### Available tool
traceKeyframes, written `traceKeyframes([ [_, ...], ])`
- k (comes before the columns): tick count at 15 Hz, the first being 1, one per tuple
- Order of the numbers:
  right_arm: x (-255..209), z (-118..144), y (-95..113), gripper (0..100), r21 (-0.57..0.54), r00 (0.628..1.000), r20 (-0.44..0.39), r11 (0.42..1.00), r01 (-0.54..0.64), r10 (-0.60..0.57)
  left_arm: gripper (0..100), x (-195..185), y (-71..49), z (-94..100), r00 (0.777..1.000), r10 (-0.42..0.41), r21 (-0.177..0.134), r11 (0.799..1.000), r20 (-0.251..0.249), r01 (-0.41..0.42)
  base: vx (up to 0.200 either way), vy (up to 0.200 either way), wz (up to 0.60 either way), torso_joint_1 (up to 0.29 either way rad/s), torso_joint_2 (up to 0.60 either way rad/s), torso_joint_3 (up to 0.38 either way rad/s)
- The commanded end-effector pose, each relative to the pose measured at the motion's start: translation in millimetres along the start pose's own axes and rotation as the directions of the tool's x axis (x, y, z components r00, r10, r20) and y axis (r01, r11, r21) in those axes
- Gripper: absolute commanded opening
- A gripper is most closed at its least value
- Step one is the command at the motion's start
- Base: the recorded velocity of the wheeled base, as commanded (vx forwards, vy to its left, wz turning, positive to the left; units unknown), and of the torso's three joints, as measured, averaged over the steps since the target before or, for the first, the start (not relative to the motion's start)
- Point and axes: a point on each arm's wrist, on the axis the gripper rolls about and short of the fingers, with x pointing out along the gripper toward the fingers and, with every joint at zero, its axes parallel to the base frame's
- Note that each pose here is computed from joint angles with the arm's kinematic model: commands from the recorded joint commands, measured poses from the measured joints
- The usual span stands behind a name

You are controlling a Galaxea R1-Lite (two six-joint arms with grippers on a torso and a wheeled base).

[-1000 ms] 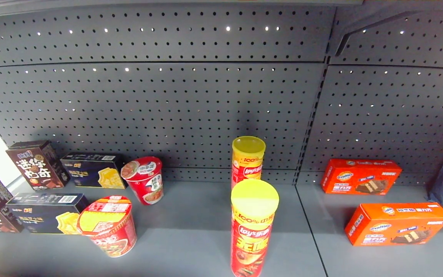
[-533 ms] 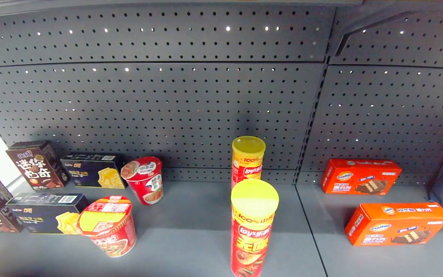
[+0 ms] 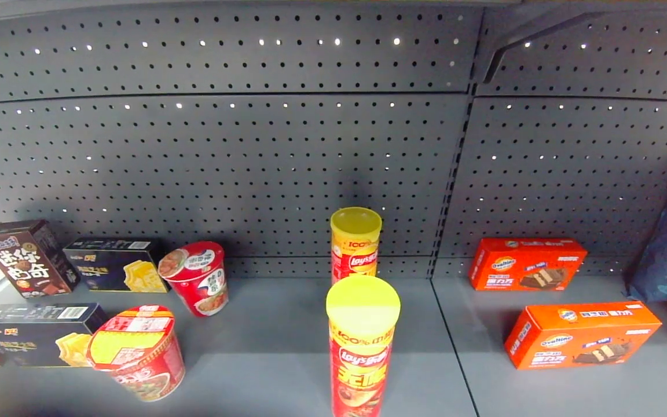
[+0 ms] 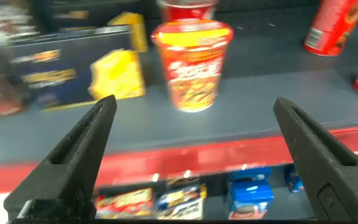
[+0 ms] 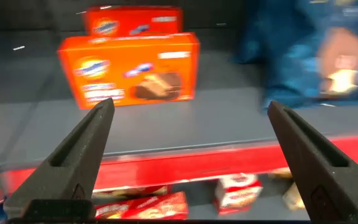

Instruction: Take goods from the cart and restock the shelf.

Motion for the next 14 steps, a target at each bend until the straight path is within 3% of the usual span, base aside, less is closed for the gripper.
traceKeyframes([
  [1, 0.2, -0.3, 0.0, 100, 0.000, 1.000, -0.002, 1.000, 0.000, 0.000, 100, 0.1, 0.0, 0.2, 1.000, 0.001, 0.000, 1.000, 0.000, -0.001, 0.000, 0.000, 0.00, 0.000, 0.00, 0.000],
  [14, 0.3, -0.2, 0.1, 100, -0.015, 1.000, -0.004, 1.000, -0.002, 0.002, 100, 0.1, 0.0, 0.2, 1.000, 0.001, -0.009, 1.000, 0.000, -0.001, 0.000, 0.000, 0.00, 0.000, 0.00, 0.000],
])
